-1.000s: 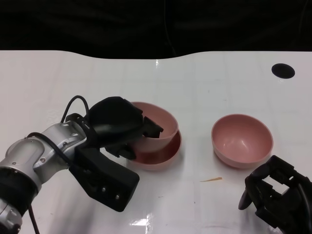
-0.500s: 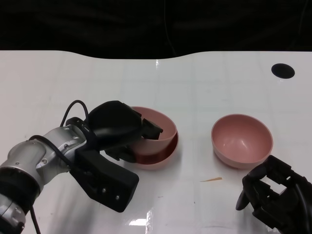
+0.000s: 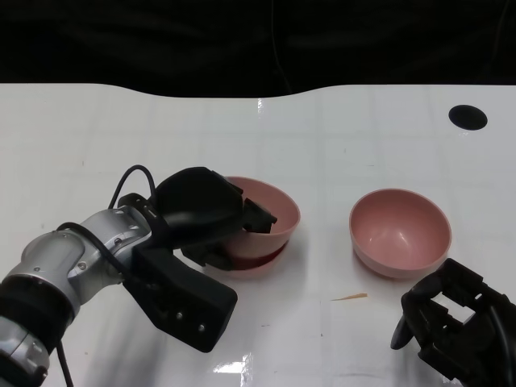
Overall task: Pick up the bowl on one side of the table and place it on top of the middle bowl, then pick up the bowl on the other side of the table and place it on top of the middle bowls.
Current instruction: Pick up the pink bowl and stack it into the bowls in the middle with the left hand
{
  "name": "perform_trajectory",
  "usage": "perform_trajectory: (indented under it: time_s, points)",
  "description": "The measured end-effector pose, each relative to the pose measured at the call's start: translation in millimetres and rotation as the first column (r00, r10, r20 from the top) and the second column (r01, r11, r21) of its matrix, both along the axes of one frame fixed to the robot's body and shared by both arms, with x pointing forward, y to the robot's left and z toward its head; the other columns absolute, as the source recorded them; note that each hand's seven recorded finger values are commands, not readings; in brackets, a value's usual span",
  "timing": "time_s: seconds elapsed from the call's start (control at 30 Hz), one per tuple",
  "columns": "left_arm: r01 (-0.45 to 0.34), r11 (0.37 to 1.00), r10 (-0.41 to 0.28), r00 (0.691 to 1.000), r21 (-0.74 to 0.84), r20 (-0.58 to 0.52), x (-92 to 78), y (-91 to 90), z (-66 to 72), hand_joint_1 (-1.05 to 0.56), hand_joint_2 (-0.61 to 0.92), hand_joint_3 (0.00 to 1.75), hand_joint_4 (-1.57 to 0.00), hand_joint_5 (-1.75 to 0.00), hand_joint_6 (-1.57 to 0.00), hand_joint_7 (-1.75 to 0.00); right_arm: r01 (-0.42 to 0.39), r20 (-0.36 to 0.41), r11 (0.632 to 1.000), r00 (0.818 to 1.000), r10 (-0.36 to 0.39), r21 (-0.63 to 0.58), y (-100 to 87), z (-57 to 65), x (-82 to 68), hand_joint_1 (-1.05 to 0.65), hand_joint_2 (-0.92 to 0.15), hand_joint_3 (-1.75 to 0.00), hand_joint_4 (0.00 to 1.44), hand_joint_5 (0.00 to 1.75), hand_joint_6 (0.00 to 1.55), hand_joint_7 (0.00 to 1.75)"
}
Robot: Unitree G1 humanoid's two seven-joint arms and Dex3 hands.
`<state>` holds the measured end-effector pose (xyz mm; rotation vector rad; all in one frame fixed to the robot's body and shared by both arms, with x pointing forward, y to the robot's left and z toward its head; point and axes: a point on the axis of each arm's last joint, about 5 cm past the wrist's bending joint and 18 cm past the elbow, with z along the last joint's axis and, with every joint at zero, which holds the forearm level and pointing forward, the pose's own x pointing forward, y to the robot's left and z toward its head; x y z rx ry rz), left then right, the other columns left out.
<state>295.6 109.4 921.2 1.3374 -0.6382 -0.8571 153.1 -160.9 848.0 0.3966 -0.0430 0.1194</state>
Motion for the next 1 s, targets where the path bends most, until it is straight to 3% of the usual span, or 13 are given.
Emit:
perform_trajectory:
  time_s: [0.2,0.4,0.43,0.5,0.53,0.57,1.0]
  points:
    - [0.007,1.000,-0.007,1.000,0.002,0.007,-0.4,-1.5,0.8,-0.26,0.92,0.15,-0.94,-0.91,-1.09,-0.16,0.001,0.001,1.000,1.000,-0.001,0.000,0.0,0.3,0.0,-0.13,-0.76,-0.64,0.89,1.59,0.83,1.24]
    - [0.011,1.000,-0.011,1.000,0.000,0.010,-0.6,-2.2,1.5,-0.26,0.92,0.15,-0.95,-0.87,-1.10,-0.14,0.002,0.006,1.000,1.000,-0.002,-0.001,-0.1,1.2,0.1,-0.13,-0.76,-0.63,0.89,1.59,0.83,1.24]
    - [0.011,1.000,-0.011,1.000,0.000,0.010,-0.6,-2.2,1.5,-0.35,0.92,0.18,-0.82,-0.79,-0.98,-0.12,0.002,0.007,1.000,1.000,-0.002,-0.001,-0.1,1.4,0.1,-0.13,-0.76,-0.63,0.89,1.59,0.83,1.24]
    - [-0.013,1.000,0.013,1.000,0.008,0.019,0.0,-2.5,3.0,-0.77,0.92,0.49,-0.31,-0.26,-0.52,-0.04,0.002,0.009,1.000,1.000,-0.002,-0.001,-0.2,1.7,0.2,-0.13,-0.77,-0.63,0.89,1.59,0.83,1.24]
    - [-0.035,0.999,0.034,0.999,0.012,0.024,0.3,-1.8,3.4,-0.90,0.92,0.61,-0.13,-0.11,-0.37,-0.02,0.001,0.009,1.000,1.000,-0.001,-0.001,-0.2,1.7,0.2,-0.12,-0.78,-0.62,0.88,1.60,0.82,1.24]
    - [-0.059,0.998,0.059,0.998,0.019,0.030,0.6,-0.1,3.4,-0.95,0.92,0.66,-0.06,-0.05,-0.32,-0.01,0.001,0.010,1.000,1.000,-0.001,0.000,-0.3,1.7,0.2,-0.12,-0.78,-0.62,0.88,1.60,0.82,1.25]
    - [-0.115,0.992,0.113,0.993,0.048,0.035,-2.3,6.2,0.5,-0.97,0.92,0.72,0.00,0.00,-0.30,-0.01,0.003,0.007,1.000,1.000,-0.003,0.001,-0.7,1.6,0.2,-0.11,-0.75,-0.67,0.88,1.60,0.81,1.26]
